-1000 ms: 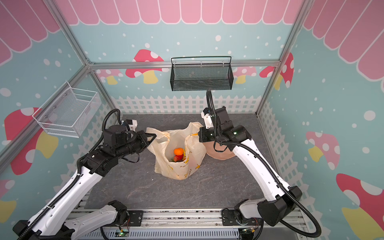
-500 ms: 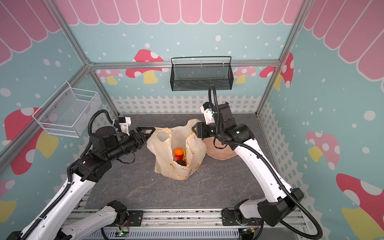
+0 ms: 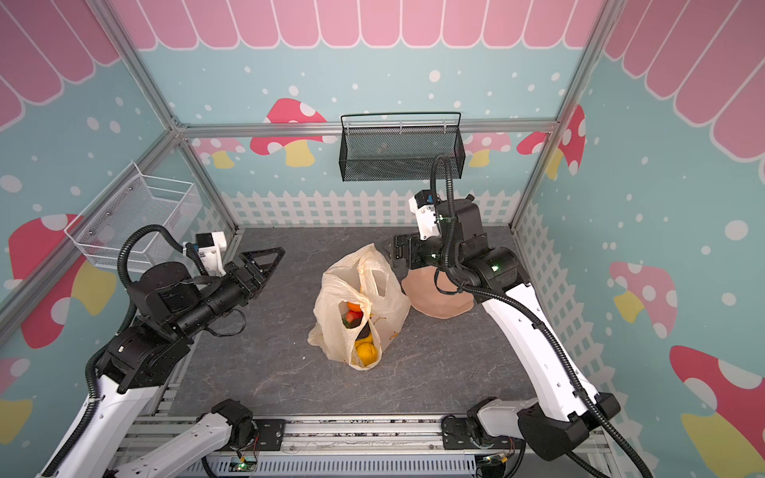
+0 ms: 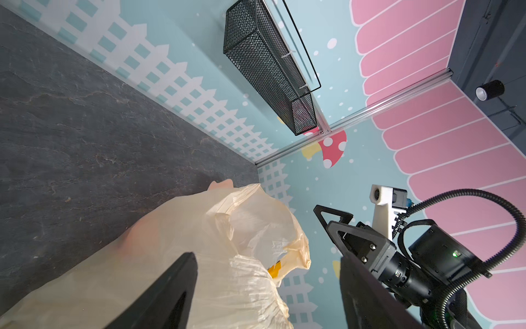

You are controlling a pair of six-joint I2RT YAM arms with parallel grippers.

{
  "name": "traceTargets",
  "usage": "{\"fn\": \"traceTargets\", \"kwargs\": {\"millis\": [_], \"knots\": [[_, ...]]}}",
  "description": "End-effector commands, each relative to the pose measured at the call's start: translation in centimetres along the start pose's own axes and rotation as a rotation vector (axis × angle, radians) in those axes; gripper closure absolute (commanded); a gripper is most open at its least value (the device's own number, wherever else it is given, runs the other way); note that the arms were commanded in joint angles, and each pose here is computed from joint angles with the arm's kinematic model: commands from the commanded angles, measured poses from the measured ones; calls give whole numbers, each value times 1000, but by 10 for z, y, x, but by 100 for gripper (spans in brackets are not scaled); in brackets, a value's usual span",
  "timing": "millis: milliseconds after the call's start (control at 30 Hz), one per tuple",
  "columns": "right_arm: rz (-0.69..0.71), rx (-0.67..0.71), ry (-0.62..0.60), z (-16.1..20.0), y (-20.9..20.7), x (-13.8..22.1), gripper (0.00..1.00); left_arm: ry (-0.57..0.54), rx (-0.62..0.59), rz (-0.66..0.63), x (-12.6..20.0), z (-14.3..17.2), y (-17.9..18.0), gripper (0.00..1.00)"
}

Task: Place the fruits into the plastic bag
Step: Place the plastic bag at the center of the table, then open the plastic bag at the center of the table.

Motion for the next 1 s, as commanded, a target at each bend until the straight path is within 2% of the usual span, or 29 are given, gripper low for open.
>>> {"fn": "traceTargets", "kwargs": {"millis": [0, 200, 367, 433, 533, 667, 733, 867, 967], "knots": [[16, 20, -2, -1, -1, 12, 2, -10, -14, -44, 3, -1, 7, 20], [-95, 59, -14, -1, 16, 23, 2, 45, -60, -44, 7, 3, 0, 20], [-231, 56, 13, 7, 35, 35, 3, 128, -171, -66, 17, 15, -15, 20], [-263, 44, 24, 12, 40, 38, 3, 161, -257, -108, 20, 25, -20, 19], [-240, 47, 41, 21, 37, 40, 3, 219, -446, -190, 19, 50, -29, 19], [-245, 45, 65, 27, 36, 31, 3, 309, -700, -285, 0, 95, -43, 19], [-232, 44, 75, 28, 33, 27, 2, 340, -774, -305, -5, 113, -49, 19], [-195, 45, 104, 37, 27, 22, 2, 414, -755, -312, -8, 138, -50, 19], [-173, 43, 122, 46, 23, 22, 2, 446, -749, -385, -8, 149, -41, 19]]}}
Point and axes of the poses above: each gripper's point midway between its finger pads, its own x axis back along the fingers, its own y axis along the line the jaws close on, z = x × y, the point moved 4 cm from there along x, back along the fingers, and after that the axes turned 8 degrees about x, right-handed, at the moved point
